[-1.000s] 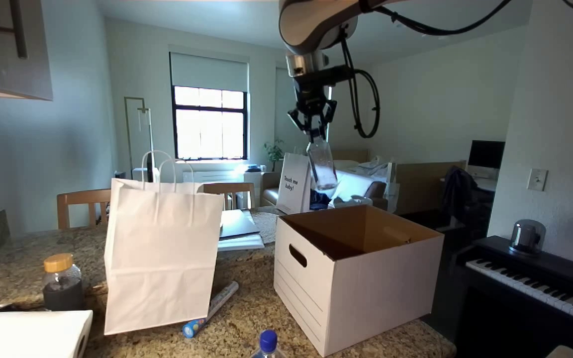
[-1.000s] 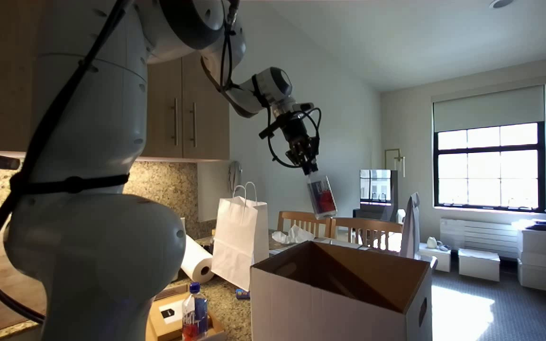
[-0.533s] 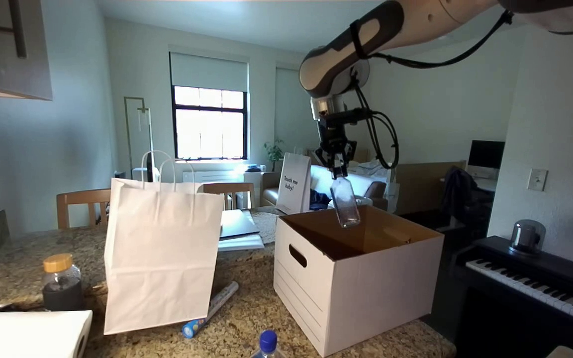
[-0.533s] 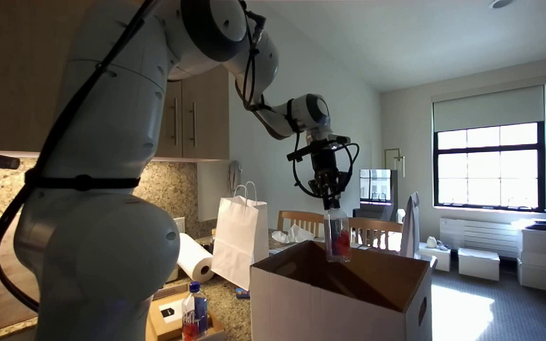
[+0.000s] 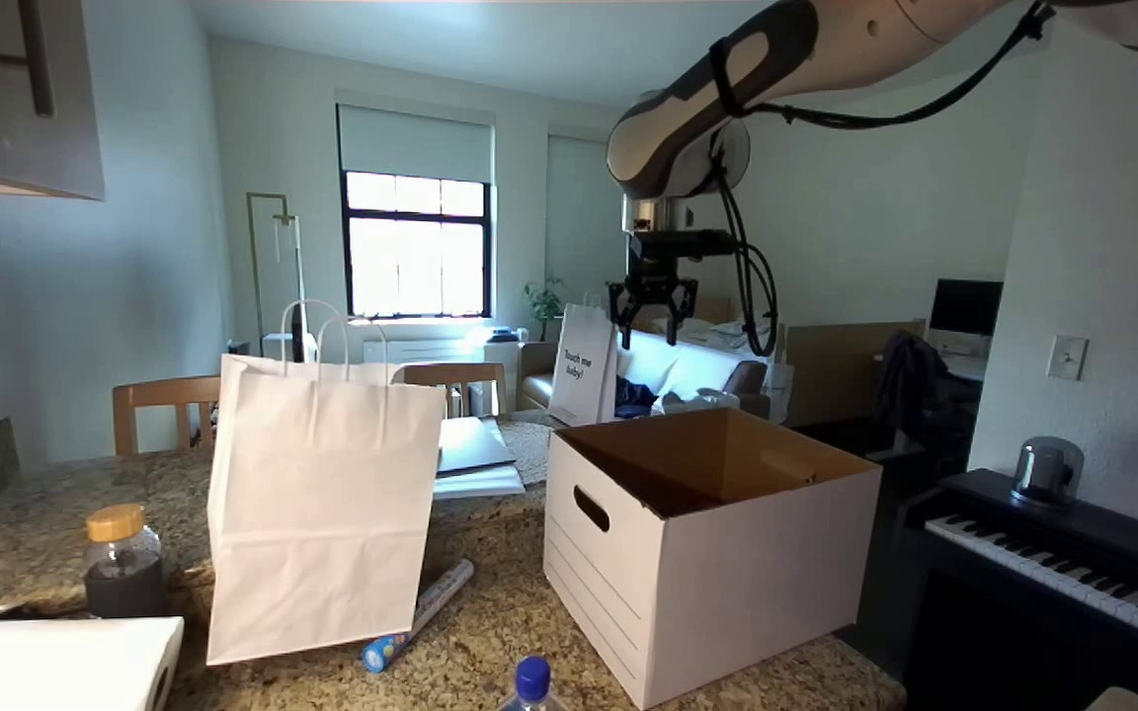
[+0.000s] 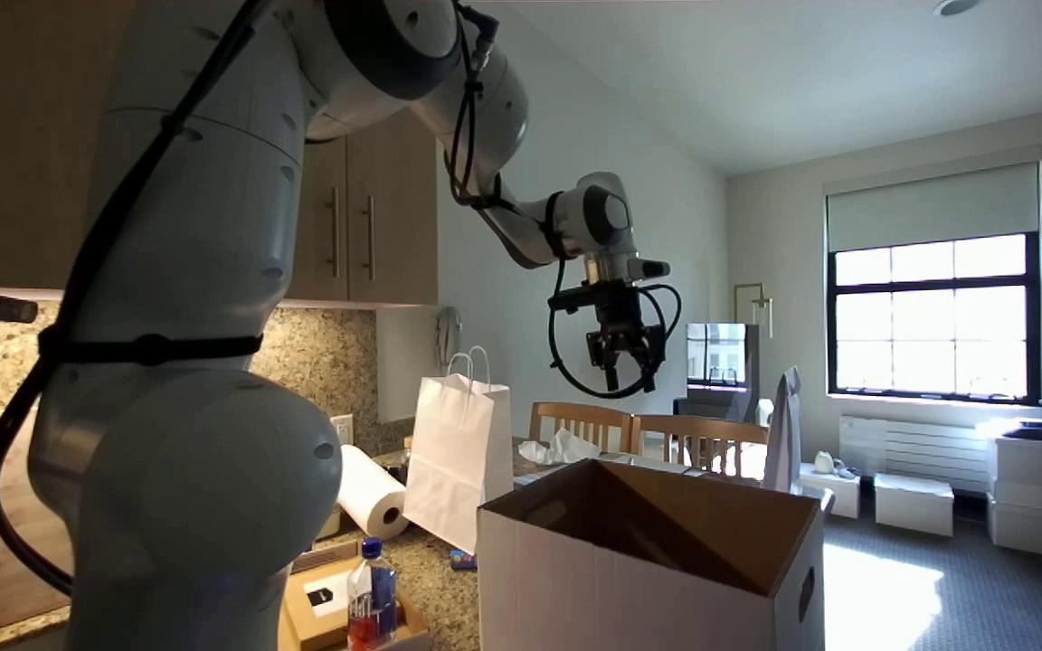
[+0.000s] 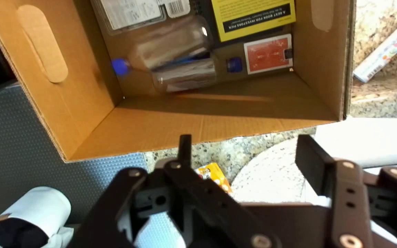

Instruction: Put one water bottle in the white storage box.

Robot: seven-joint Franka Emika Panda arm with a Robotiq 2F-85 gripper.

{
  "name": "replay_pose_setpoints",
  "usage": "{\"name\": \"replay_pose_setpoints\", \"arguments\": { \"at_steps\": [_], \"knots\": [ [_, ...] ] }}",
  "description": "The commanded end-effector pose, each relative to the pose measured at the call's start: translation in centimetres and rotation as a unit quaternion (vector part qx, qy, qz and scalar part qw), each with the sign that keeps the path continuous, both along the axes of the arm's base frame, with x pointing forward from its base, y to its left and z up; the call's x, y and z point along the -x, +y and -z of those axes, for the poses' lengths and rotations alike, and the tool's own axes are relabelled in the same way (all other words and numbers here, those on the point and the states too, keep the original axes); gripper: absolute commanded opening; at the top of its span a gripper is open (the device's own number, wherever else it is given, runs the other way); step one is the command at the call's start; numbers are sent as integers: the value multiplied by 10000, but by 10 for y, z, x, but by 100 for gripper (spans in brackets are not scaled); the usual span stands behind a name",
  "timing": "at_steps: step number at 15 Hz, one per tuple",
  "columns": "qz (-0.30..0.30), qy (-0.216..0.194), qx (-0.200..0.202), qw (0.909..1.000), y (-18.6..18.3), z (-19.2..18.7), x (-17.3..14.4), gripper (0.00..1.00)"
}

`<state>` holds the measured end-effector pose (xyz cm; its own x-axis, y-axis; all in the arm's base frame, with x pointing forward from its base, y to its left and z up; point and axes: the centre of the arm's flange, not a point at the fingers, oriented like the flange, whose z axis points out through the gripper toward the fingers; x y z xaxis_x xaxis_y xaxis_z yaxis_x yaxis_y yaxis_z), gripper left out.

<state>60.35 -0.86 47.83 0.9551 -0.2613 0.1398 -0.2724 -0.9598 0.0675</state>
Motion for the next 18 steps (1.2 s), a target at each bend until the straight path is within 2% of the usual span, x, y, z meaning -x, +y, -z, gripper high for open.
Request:
{"name": "replay_pose_setpoints", "arguments": {
  "at_steps": [1, 6, 9, 12, 16, 18],
  "knots": [
    [-214, -373, -186, 9989, 26, -22, 24, 100],
    [-978, -224, -453, 9939, 110, -39, 61, 100],
    [-1660, -42, -686, 9837, 161, -47, 103, 100],
    [-2066, 205, -779, 9751, 198, -50, 140, 100],
    [-2715, 1050, -1138, 9499, 236, -44, 172, 100],
    [-2880, 1371, -1195, 9402, 246, -34, 184, 100]
  ]
}}
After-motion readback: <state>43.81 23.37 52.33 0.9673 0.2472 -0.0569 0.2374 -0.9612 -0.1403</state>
